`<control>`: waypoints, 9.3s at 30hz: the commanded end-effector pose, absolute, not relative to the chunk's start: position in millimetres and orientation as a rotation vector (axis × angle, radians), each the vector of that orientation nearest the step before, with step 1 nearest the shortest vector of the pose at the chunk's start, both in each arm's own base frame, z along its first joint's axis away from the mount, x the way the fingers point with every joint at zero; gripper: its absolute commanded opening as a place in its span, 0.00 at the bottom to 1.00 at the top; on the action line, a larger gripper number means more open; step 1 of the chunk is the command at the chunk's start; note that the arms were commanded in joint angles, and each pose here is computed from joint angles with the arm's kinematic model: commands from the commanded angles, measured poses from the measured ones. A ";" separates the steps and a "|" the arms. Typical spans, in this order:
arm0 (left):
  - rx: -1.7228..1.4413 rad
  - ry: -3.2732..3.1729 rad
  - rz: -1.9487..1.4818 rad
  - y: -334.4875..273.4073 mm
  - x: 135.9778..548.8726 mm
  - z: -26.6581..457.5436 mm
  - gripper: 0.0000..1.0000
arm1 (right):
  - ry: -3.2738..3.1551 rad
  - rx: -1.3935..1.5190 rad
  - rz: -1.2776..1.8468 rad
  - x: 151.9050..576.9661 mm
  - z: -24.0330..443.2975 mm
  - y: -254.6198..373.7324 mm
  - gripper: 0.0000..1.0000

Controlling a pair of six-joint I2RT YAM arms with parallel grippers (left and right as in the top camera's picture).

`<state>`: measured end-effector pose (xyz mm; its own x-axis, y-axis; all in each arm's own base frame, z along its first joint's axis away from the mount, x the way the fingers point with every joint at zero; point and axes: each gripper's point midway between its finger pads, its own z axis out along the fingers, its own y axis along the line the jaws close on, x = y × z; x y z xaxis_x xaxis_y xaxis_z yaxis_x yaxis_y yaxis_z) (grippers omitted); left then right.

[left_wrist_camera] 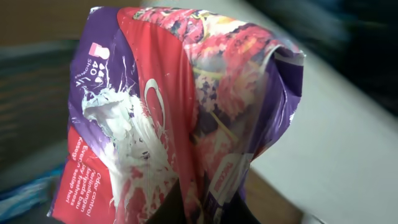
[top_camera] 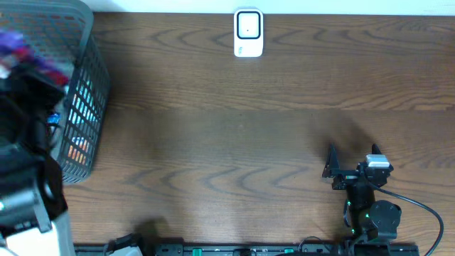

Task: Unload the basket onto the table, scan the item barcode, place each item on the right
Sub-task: 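Carry the snack box to the scanner and release it on the table, then reach the left gripper back into the basket and grasp the green wipes pack, then carry the green wipes pack past the scanner and release it on the table, then reach the left gripper into the basket and grasp the blue Oreo pack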

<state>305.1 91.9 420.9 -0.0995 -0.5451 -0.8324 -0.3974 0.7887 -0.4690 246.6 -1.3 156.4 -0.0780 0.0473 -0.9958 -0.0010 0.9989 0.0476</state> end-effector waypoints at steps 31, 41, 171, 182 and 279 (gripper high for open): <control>0.131 2.520 -0.366 -297.7 409.2 105.5 0.49 | 1.650 0.051 0.046 246.4 155.4 -2.5 0.99; 0.089 2.367 -0.422 -271.4 420.4 183.3 0.78 | 1.650 0.050 0.047 246.4 155.4 -2.3 0.99; -0.156 2.640 -0.292 -202.6 442.5 63.1 0.08 | 1.651 0.050 0.047 246.4 155.4 -2.3 0.99; -0.169 2.670 -0.365 -257.5 423.9 34.3 0.08 | 1.650 0.050 0.047 246.4 155.4 -2.4 0.99; -1.322 1.937 0.209 271.0 327.4 248.3 0.77 | 1.650 0.050 0.047 246.4 155.4 -2.4 0.99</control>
